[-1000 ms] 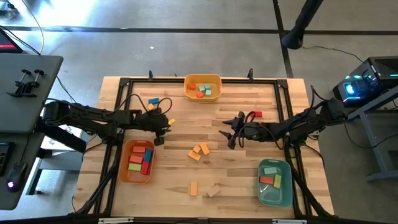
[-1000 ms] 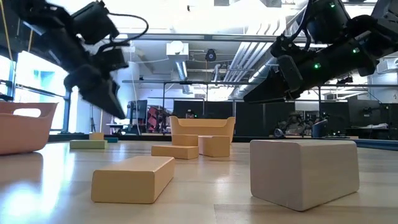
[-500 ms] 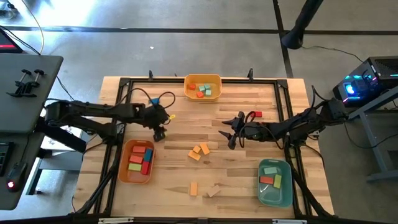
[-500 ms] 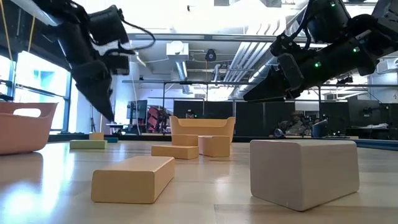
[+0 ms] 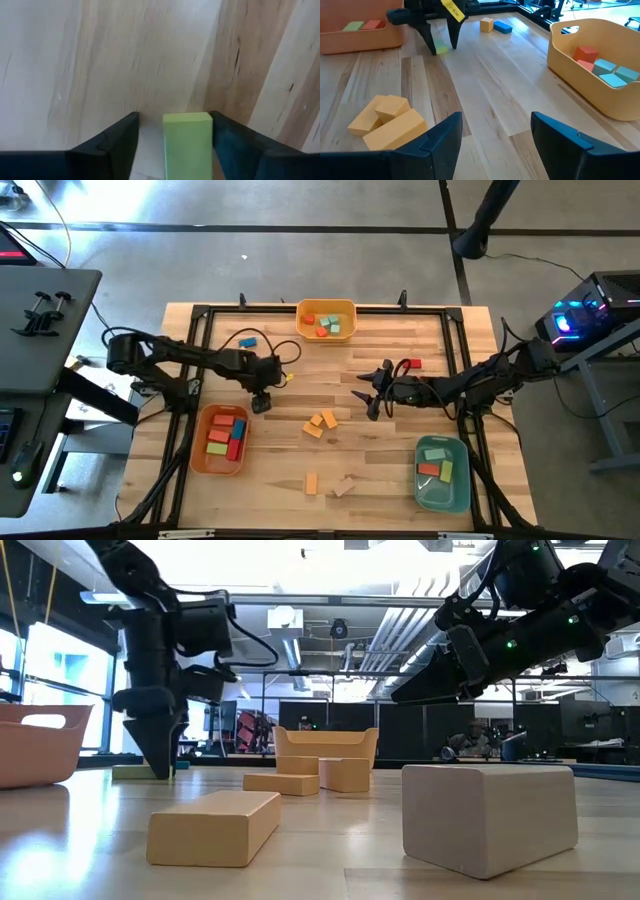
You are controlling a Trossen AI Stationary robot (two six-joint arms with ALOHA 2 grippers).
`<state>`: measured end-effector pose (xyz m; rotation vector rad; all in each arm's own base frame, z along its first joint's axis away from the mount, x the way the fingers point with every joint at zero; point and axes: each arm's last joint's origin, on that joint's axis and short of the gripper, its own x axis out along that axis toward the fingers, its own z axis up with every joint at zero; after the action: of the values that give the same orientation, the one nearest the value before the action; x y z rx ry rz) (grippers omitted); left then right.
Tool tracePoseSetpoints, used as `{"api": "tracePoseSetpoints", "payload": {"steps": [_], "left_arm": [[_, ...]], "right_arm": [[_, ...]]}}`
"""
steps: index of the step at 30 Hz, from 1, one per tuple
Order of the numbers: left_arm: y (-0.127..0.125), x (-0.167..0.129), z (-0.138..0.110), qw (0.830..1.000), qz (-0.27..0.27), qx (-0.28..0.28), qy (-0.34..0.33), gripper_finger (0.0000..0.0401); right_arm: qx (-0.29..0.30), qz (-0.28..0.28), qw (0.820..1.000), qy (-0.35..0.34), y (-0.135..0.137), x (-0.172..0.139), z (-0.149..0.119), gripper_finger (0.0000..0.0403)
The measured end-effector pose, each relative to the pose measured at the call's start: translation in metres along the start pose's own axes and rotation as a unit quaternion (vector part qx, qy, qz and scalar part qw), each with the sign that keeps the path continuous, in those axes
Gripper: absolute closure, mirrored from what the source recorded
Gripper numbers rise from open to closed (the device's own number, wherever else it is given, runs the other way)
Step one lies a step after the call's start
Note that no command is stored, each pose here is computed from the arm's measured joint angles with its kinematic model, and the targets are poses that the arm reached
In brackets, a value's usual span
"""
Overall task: Sort blocks by size
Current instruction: Put the thin light green block into the green bin
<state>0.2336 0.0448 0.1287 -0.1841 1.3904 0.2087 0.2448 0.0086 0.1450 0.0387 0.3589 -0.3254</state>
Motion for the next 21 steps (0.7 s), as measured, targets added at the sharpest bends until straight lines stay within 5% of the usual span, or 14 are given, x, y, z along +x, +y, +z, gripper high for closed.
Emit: {"api": "tracePoseSetpoints", "payload": {"steps": [9,13,17,21], "left_arm": [[0.0,-0.006,0.006,1.0,0.002,0.029,0.009,0.0319],[-0.002,-0.006,0.01,1.0,0.0,0.027,-0.006,0.032],[-0.008,-0.007,0.028,0.994,-0.008,0.033,-0.103,0.032],[-0.018,-0.016,0.052,0.971,-0.022,0.035,-0.234,0.032]], "right_arm": [[-0.01,0.004,1.0,0.009,0.002,-0.002,-0.001,0.0171],[-0.027,-0.001,0.999,0.032,0.005,-0.013,0.0,0.0171],[-0.043,-0.025,0.998,0.047,0.005,-0.03,0.004,0.0171],[-0.042,-0.017,0.997,0.054,0.005,-0.044,0.007,0.0171]]}}
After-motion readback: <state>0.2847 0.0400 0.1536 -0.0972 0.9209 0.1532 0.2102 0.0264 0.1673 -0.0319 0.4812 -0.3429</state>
